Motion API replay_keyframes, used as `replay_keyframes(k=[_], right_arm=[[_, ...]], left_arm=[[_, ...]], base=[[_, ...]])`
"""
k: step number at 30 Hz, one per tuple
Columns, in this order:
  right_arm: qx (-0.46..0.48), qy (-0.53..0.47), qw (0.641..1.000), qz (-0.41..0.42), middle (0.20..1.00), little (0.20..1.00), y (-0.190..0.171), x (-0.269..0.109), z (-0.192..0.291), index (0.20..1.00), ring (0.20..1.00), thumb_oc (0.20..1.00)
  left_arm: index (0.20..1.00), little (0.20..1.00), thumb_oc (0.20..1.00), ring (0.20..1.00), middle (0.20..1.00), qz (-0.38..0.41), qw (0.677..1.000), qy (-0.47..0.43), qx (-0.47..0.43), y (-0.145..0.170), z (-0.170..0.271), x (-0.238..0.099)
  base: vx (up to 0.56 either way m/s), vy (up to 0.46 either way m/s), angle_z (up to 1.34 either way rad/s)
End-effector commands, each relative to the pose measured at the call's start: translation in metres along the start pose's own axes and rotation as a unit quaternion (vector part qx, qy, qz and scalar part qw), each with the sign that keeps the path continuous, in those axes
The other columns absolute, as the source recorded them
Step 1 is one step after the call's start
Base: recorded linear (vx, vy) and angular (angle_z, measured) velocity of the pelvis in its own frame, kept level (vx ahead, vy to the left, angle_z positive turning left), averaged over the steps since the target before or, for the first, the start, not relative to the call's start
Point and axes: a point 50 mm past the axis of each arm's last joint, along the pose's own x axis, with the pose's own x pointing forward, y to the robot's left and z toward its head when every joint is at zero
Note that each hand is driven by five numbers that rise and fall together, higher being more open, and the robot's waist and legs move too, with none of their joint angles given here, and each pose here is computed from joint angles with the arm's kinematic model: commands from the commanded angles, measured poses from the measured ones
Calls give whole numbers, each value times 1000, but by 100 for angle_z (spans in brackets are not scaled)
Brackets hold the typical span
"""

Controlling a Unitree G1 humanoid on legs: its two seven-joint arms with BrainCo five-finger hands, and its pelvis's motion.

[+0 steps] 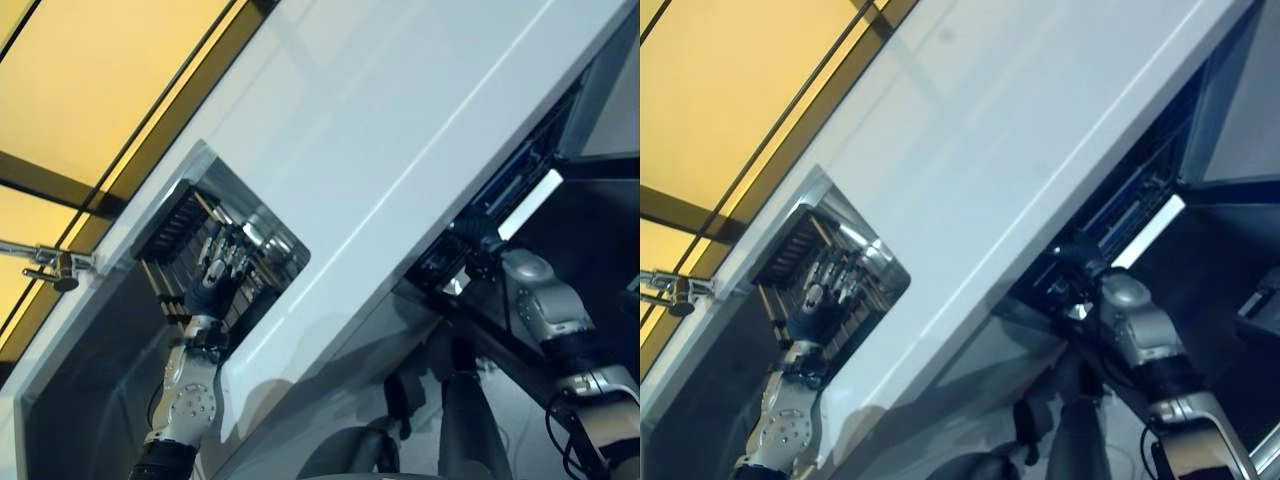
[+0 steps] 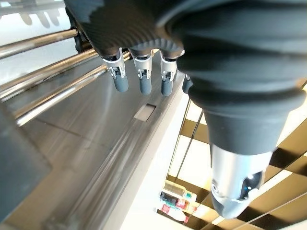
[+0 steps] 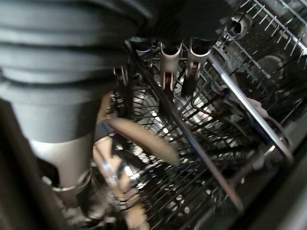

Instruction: Pick up plates and place into dishwasher.

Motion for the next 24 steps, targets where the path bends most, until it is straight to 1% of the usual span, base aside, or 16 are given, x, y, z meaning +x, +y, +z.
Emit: replay_keyframes(k=[1, 6, 9, 10, 13, 15, 16, 17, 20, 24], right_arm=[[-11, -184, 954, 234, 1000, 1000, 123, 20, 92, 1000, 1000, 1000], [20, -166, 968, 189, 1000, 1000, 104, 13, 62, 1000, 1000, 1000], [18, -132, 982, 137, 1000, 1000, 86, 8, 34, 1000, 1000, 1000], [19, -109, 987, 120, 1000, 1000, 78, 4, 20, 1000, 1000, 1000], [34, 13, 999, 24, 1000, 1000, 49, -14, -40, 1000, 1000, 1000], [32, 70, 997, -14, 1000, 1000, 38, -30, -70, 1000, 1000, 1000], [17, 113, 992, -46, 1000, 1000, 27, -45, -89, 1000, 1000, 1000], [13, 140, 988, -62, 1000, 1000, 21, -53, -99, 1000, 1000, 1000], [-11, 201, 973, -112, 1000, 1000, 1, -73, -117, 1000, 1000, 1000], [-15, 243, 958, -151, 1000, 1000, -13, -91, -130, 1000, 1000, 1000]], left_arm=[[1000, 1000, 1000, 1000, 1000, -27, 999, 15, 18, -1, 10, -2], [1000, 1000, 1000, 1000, 1000, -27, 999, 18, 34, -3, 19, 2], [1000, 1000, 1000, 1000, 1000, -25, 999, 20, 44, -3, 18, 3], [1000, 1000, 1000, 1000, 1000, -22, 998, 20, 46, -3, 18, 4], [1000, 1000, 1000, 1000, 1000, -12, 998, 27, 57, -4, 15, 3], [1000, 1000, 1000, 1000, 1000, -7, 997, 34, 64, -4, 14, 0], [1000, 1000, 1000, 1000, 1000, -2, 997, 39, 67, -4, 13, -3], [1000, 1000, 1000, 1000, 1000, 1, 997, 41, 68, -4, 13, -4], [1000, 1000, 1000, 1000, 1000, 13, 996, 50, 67, 0, 13, -8], [1000, 1000, 1000, 1000, 1000, 25, 996, 58, 68, 5, 15, -10]], base=[[-20, -58, 19], [-11, -71, -3], [15, -39, 22], [41, -28, 30], [58, -53, 11], [67, -68, 10], [68, -44, 26], [60, -29, 25], [56, -9, 5], [66, 0, -12]])
